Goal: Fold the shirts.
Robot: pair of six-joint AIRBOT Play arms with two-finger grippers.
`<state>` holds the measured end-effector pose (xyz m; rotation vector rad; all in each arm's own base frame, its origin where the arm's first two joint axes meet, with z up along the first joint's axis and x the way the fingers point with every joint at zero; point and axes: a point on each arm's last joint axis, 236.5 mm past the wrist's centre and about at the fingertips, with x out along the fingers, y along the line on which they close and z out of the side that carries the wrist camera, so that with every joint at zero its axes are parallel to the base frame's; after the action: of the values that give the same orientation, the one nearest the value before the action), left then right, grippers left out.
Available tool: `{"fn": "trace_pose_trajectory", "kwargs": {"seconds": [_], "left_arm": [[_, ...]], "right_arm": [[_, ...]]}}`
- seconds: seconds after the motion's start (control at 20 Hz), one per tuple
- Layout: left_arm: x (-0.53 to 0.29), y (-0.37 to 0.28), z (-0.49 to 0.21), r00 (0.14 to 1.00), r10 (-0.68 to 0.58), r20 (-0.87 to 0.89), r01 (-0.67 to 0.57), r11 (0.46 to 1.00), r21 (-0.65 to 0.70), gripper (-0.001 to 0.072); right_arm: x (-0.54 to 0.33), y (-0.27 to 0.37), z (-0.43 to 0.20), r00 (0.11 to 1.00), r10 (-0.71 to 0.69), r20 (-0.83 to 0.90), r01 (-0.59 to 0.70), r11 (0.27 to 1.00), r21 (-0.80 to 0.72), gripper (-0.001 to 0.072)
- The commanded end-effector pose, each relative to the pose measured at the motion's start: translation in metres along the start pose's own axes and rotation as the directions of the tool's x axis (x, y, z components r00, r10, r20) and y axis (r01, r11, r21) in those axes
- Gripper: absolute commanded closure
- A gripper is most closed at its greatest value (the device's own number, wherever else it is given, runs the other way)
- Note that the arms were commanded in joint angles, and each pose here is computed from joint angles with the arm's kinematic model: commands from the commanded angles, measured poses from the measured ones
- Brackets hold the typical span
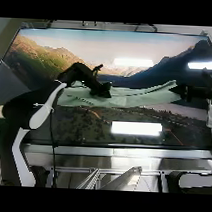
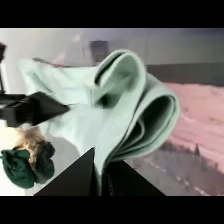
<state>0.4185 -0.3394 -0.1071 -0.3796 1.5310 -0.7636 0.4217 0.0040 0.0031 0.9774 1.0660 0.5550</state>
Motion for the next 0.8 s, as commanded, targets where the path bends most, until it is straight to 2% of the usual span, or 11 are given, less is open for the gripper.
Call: {"fn": "trace_pose_trajectory", "kwargs": {"seconds": [0.0,0.15,0.3,0.4,0.6,0.75], "left_arm": [[0.053,-0.037,-0.014,0.997,0.056,-0.062,-0.049,0.993,0.110,0.0710],[0.051,-0.072,-0.019,0.994,0.035,-0.107,-0.013,0.980,0.199,0.0706],[-0.025,-0.109,-0.011,0.997,0.008,-0.080,0.017,0.949,0.313,0.0699],[-0.091,-0.113,-0.015,0.999,0.004,-0.036,0.009,0.940,0.342,0.0698],[-0.225,-0.074,-0.040,0.994,0.028,0.107,-0.055,0.963,0.263,0.0697],[-0.283,-0.035,-0.064,0.972,0.055,0.228,-0.095,0.982,0.165,0.0696]], "right_arm": [[-0.031,0.031,-0.005,0.998,0.065,-0.021,-0.066,0.996,-0.056,0.0694],[-0.036,0.074,-0.011,0.989,0.144,-0.026,-0.146,0.983,-0.112,0.0694],[-0.025,0.129,-0.019,0.980,0.195,-0.027,-0.196,0.957,-0.212,0.0694],[0.002,0.159,-0.028,0.980,0.194,-0.042,-0.198,0.944,-0.263,0.0694],[0.108,0.217,-0.058,0.979,0.198,-0.054,-0.204,0.919,-0.337,0.0694],[0.204,0.254,-0.090,0.983,0.174,-0.053,-0.180,0.888,-0.424,0.0695]]}}
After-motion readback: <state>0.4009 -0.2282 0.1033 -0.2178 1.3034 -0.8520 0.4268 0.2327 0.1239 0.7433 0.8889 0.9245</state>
